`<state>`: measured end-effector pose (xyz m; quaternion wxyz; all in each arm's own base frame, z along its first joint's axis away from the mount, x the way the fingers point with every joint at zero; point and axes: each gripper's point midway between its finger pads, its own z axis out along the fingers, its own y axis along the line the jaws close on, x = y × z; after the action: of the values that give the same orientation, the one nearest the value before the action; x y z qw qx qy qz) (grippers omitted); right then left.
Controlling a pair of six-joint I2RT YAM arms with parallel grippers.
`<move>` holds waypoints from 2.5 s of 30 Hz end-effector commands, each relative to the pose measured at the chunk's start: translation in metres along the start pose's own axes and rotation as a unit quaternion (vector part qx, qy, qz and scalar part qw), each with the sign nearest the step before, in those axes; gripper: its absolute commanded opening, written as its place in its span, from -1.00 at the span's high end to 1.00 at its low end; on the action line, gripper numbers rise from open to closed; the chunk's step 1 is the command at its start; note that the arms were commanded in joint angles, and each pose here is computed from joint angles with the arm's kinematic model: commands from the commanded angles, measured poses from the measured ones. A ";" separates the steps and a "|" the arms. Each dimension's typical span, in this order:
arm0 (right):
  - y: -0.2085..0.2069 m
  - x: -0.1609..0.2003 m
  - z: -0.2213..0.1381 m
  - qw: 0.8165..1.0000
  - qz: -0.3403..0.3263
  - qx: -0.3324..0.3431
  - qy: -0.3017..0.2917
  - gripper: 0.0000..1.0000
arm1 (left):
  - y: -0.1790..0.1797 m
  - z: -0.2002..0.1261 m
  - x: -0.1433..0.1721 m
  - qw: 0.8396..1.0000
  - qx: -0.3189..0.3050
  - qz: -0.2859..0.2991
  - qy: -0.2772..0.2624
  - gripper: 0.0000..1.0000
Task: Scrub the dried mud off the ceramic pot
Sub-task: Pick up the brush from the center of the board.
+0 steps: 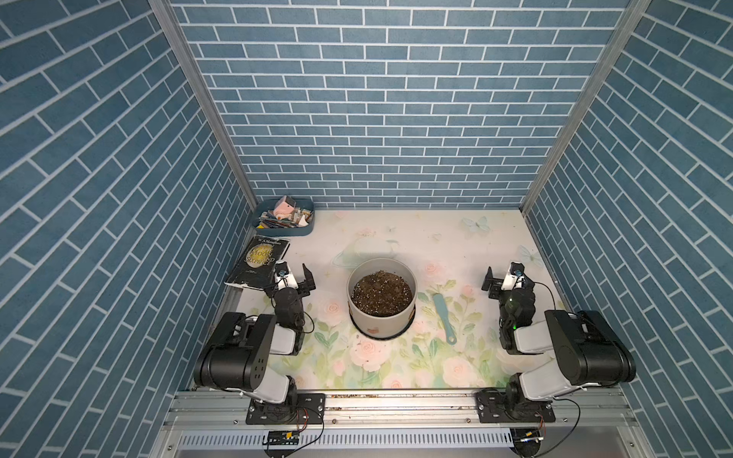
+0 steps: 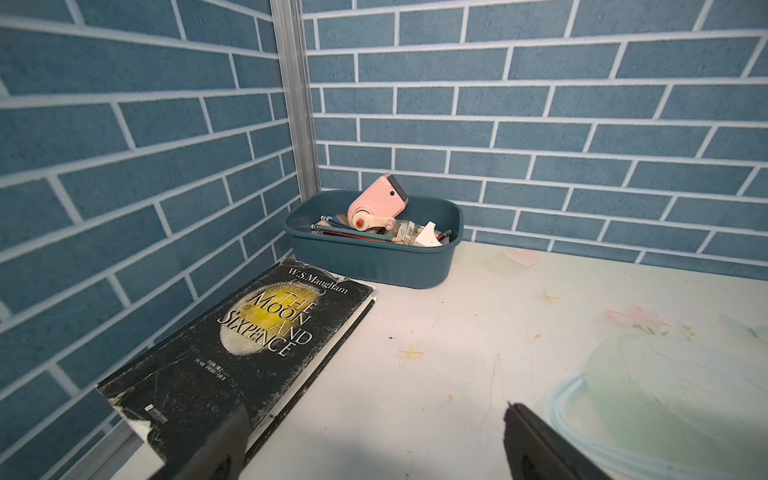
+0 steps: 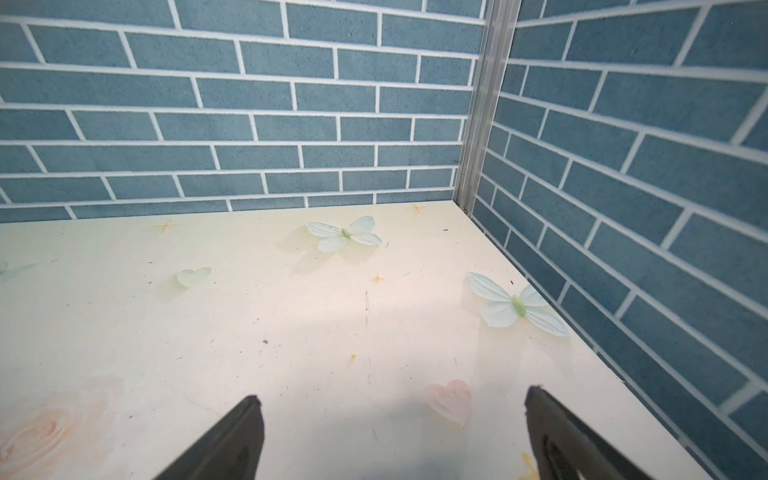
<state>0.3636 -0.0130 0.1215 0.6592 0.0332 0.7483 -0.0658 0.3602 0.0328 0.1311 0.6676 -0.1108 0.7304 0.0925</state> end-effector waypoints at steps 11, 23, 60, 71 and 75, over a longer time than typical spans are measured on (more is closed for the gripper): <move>0.003 -0.009 0.002 1.000 -0.008 -0.006 -0.015 -0.99 | 0.000 0.001 -0.004 1.000 0.002 -0.003 -0.007 -1.00; -0.012 -0.051 0.011 0.992 0.033 0.099 0.066 -0.99 | 0.012 0.027 -0.062 0.998 -0.059 -0.026 0.017 -1.00; 0.162 0.122 -0.159 0.860 -0.017 -0.156 0.485 -0.26 | -0.182 -0.142 -0.117 0.930 0.290 -0.180 0.137 0.15; 0.151 0.135 -0.161 0.860 -0.022 -0.132 0.492 0.40 | -0.190 -0.146 -0.113 0.921 0.311 -0.184 0.145 0.10; 0.151 0.126 -0.161 0.863 -0.020 -0.134 0.486 0.63 | -0.194 -0.148 -0.116 0.917 0.321 -0.188 0.144 0.06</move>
<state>0.2267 0.1658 0.0174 0.2394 -0.0482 0.9677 0.0623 0.2854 -0.1853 0.2633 0.5616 -0.0448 0.7773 -0.2799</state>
